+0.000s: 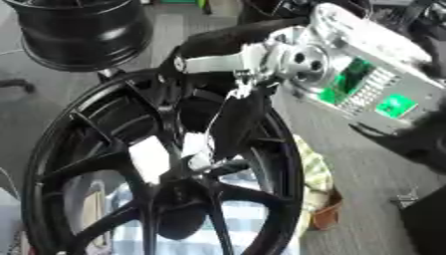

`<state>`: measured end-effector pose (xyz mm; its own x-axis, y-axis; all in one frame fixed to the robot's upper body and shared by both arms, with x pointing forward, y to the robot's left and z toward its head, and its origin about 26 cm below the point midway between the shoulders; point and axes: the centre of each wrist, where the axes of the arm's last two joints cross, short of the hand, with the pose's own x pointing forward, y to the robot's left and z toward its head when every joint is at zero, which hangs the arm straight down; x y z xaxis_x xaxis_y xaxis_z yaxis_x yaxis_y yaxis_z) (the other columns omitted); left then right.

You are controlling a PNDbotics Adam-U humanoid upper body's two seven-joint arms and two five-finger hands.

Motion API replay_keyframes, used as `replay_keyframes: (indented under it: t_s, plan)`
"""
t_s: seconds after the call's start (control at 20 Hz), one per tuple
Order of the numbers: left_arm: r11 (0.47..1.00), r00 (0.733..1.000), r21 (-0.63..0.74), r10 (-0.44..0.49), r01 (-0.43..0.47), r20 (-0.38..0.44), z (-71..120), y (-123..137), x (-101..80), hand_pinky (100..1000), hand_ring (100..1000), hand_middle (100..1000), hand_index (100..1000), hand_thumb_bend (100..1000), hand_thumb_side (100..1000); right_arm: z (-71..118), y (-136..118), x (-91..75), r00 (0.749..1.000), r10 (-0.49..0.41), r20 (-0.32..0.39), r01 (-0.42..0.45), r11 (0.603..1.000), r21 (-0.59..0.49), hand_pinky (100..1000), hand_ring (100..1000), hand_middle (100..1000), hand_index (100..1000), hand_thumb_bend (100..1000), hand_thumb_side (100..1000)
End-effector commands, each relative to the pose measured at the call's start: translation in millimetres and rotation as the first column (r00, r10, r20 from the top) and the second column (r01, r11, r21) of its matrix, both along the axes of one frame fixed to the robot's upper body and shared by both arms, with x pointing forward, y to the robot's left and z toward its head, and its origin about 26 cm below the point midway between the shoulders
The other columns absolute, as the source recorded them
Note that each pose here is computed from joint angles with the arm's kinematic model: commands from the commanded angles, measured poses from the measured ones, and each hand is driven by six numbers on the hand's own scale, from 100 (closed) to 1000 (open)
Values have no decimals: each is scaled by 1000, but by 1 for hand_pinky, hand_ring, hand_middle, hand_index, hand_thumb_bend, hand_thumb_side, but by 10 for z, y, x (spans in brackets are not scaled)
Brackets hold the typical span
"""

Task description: Pull the pin out of the wheel hub.

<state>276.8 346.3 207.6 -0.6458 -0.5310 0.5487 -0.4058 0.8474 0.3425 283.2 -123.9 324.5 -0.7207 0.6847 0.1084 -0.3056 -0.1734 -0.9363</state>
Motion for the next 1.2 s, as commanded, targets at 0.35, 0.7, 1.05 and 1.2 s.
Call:
replay_keyframes:
  t_s: [0.35, 0.7, 1.05, 1.2]
  plan:
    - [1000, 1000, 13, -22, 22, 17, 70, -25, -13, 766, 873, 744, 874, 284, 746, -114, -1, 137, 972, -174, -157, 165, 984, -67, 808, 791, 756, 817, 555, 315]
    - [1000, 1000, 11, -26, 26, 15, 62, -29, -12, 765, 873, 745, 874, 281, 748, -278, -48, 301, 955, -235, -180, 226, 972, -68, 798, 778, 738, 806, 559, 296]
    - [999, 999, 11, -31, 31, 14, 59, -33, -11, 766, 874, 745, 874, 279, 749, -407, -90, 411, 941, -272, -202, 260, 962, -85, 791, 770, 726, 799, 559, 287]
    - [999, 999, 11, -32, 31, 13, 55, -33, -12, 766, 874, 746, 874, 279, 749, -453, -118, 447, 934, -288, -211, 274, 957, -93, 788, 768, 723, 797, 562, 285]
